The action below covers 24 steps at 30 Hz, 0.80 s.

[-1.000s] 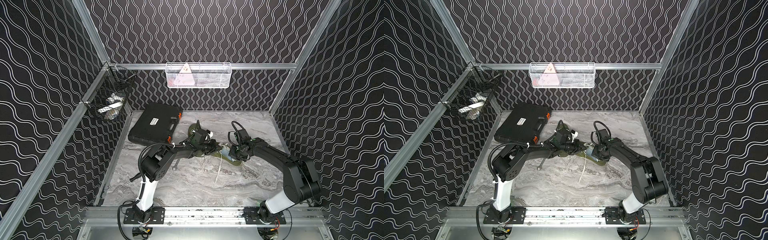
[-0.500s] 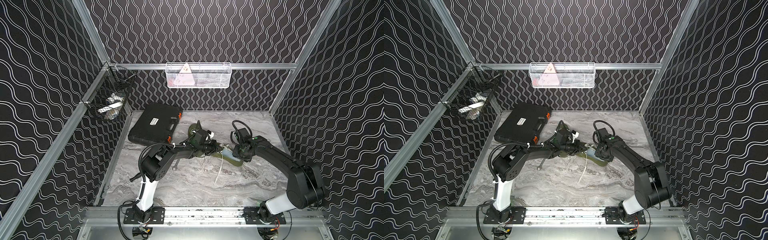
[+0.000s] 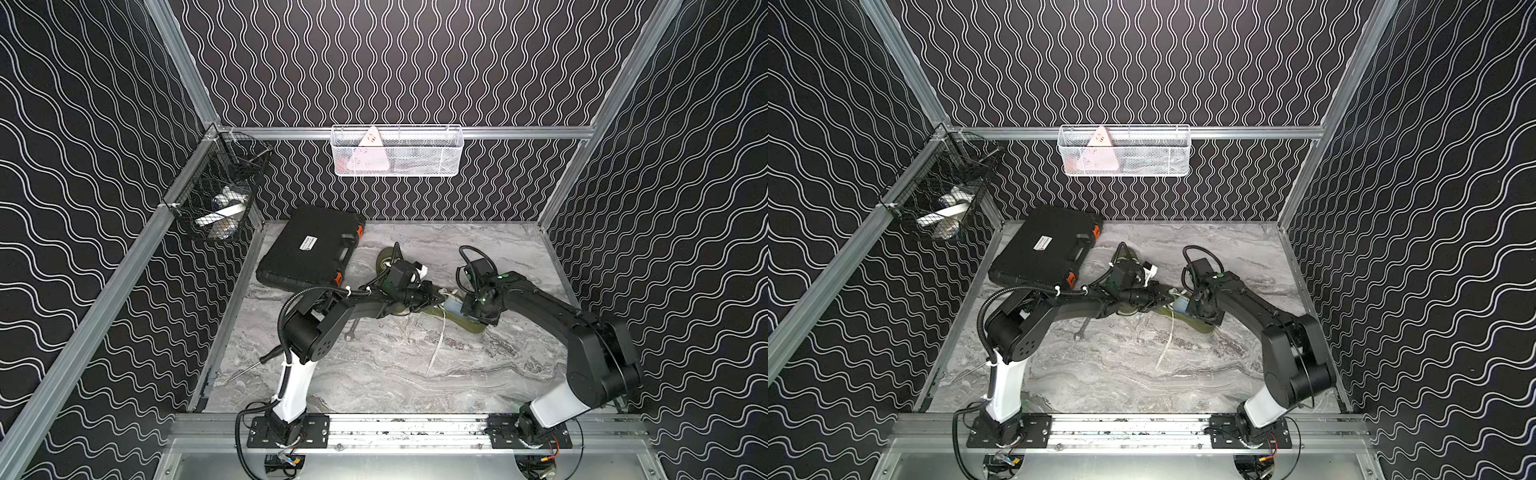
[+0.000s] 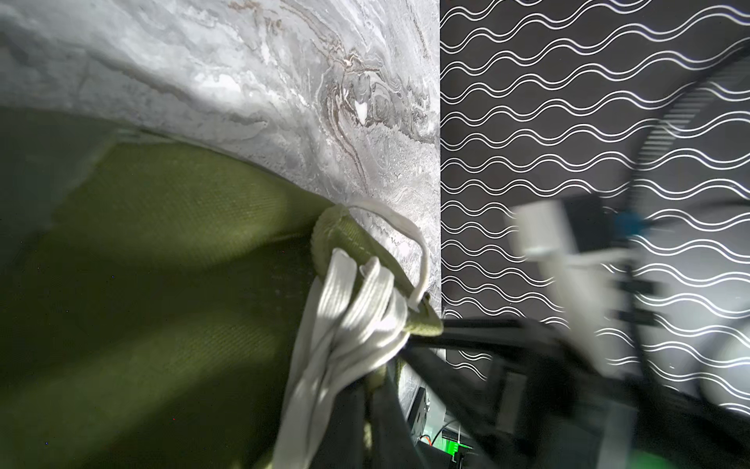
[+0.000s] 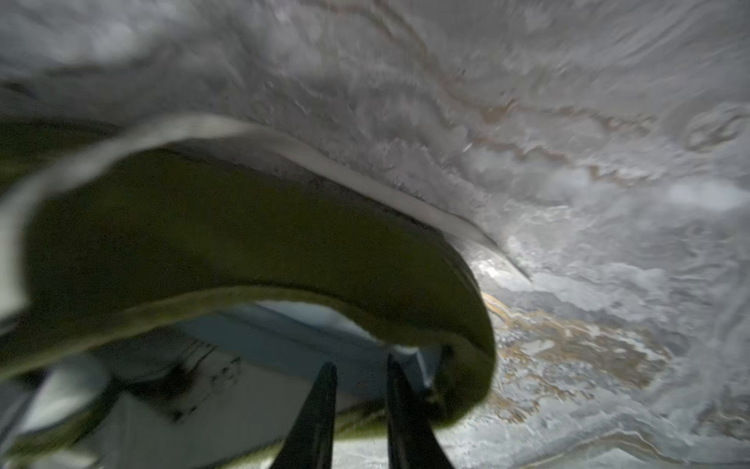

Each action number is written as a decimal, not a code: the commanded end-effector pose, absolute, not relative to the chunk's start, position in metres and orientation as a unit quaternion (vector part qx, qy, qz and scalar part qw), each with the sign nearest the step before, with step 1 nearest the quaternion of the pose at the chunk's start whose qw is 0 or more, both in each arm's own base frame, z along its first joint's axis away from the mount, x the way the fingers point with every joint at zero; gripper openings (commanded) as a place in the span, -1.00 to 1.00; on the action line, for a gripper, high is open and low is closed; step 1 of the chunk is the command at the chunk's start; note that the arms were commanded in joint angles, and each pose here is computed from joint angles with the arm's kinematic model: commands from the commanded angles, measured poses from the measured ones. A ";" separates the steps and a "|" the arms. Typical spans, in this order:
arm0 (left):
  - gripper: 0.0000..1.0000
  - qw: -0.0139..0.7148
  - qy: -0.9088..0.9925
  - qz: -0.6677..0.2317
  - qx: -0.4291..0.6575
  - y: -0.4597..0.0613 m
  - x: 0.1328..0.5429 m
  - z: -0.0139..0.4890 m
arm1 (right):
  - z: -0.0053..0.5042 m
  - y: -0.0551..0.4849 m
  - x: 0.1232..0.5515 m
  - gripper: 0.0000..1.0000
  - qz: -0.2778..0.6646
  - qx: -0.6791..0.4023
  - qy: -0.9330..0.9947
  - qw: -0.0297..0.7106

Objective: Insert the insole into the shoe

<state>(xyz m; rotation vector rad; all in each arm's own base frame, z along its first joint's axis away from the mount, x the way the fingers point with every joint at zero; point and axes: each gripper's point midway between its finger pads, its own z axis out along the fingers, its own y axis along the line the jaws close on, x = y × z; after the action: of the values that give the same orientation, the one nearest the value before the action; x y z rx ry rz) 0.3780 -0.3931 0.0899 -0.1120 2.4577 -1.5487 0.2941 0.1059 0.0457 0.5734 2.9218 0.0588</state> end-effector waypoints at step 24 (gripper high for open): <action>-1.00 0.118 0.843 -0.524 -0.014 -0.395 0.375 0.096 | 0.053 0.089 0.311 -0.30 -0.045 0.180 0.975 0.122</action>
<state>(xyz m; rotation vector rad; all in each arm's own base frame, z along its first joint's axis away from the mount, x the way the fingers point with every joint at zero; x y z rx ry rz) 0.3769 -0.3938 0.0905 -0.0829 2.4717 -1.5315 0.3081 0.1012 0.0573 0.5378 2.8590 -0.0222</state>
